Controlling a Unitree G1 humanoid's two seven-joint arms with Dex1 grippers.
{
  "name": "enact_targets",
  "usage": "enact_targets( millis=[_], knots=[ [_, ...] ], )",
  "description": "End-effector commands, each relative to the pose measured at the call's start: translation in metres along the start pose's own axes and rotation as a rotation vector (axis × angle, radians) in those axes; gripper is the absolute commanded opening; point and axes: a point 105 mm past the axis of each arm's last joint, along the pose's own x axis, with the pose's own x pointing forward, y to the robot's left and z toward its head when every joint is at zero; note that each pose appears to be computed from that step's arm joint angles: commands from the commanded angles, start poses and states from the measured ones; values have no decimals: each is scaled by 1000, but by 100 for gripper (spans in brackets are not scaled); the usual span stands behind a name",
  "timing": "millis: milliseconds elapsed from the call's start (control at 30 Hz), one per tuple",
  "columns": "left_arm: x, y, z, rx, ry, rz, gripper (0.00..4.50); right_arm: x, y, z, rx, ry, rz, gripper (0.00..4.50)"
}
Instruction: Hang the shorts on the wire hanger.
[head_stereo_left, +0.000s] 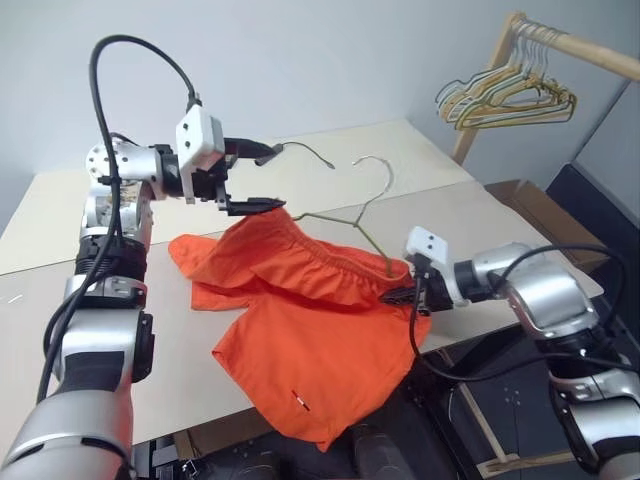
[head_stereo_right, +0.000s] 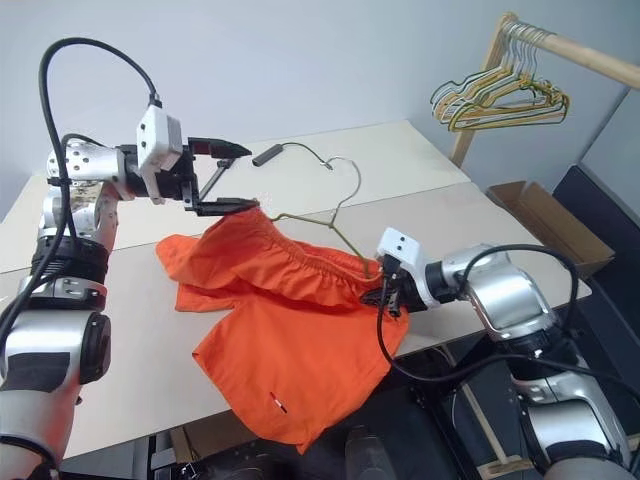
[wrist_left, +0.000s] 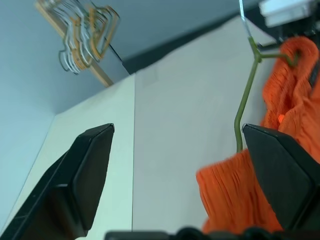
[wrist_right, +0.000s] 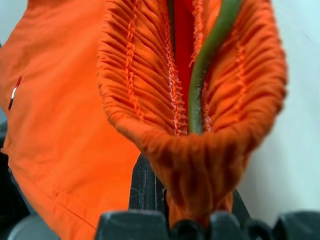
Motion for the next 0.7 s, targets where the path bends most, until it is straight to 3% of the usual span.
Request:
enact_targets(
  millis=[33,333,700],
  knots=[
    [-4,7,27,-21,-125,65,448,-19,9,12,8,-72,-50,0],
    [-11,-24,61,-280,-337,20,448,-77,2,-13,272,-146,-315,0],
    [-9,-43,63,-302,-337,-1,448,-160,-55,-41,689,-187,-807,0]
  ],
)
